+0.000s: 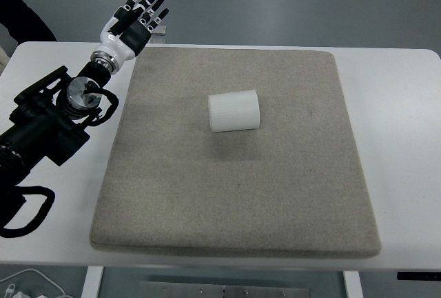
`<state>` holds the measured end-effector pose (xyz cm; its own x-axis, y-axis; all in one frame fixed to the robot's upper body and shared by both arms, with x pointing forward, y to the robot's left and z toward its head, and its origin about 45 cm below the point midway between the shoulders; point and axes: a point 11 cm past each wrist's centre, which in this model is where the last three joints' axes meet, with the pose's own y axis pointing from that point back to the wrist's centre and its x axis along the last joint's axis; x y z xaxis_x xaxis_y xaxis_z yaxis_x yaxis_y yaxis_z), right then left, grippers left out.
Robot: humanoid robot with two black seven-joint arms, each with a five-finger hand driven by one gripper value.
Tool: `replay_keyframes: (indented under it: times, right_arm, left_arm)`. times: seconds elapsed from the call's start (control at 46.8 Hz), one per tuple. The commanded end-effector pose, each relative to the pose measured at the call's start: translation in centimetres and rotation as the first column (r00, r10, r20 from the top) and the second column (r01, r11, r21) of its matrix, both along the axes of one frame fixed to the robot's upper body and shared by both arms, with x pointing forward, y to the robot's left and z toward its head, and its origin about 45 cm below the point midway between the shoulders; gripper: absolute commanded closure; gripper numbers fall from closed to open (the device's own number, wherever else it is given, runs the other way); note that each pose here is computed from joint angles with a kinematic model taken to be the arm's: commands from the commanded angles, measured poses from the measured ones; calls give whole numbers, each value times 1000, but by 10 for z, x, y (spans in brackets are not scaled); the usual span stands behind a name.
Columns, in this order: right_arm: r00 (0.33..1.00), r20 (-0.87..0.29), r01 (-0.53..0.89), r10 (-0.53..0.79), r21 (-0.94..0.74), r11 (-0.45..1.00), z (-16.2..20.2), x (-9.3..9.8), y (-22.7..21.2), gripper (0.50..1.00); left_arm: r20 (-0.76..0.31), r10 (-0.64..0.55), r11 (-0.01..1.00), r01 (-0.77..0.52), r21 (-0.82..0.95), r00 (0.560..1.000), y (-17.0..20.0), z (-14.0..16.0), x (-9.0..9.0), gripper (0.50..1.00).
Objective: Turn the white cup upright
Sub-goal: 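Raise the left hand and swing it toward the white cup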
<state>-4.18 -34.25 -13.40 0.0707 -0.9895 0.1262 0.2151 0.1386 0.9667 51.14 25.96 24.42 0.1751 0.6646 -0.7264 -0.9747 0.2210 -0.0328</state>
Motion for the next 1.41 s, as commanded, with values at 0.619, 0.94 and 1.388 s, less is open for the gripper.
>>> replay_keyframes:
  times: [0.619,0.94,1.388]
  right_arm:
    - [1000,0,0,0,0,1000,0,0,0,570]
    - [1000,0,0,0,0,1000,0,0,0,570]
    - [1000,0,0,0,0,1000,0,0,0,570]
  left_arm:
    - [22,-19,1000,19,15,1000,1,5,0,501]
    - [128,-200,963,171,207,971,-38,55,3,504]
    - [162,-431,720,230,655,887,-74,99,-11,508]
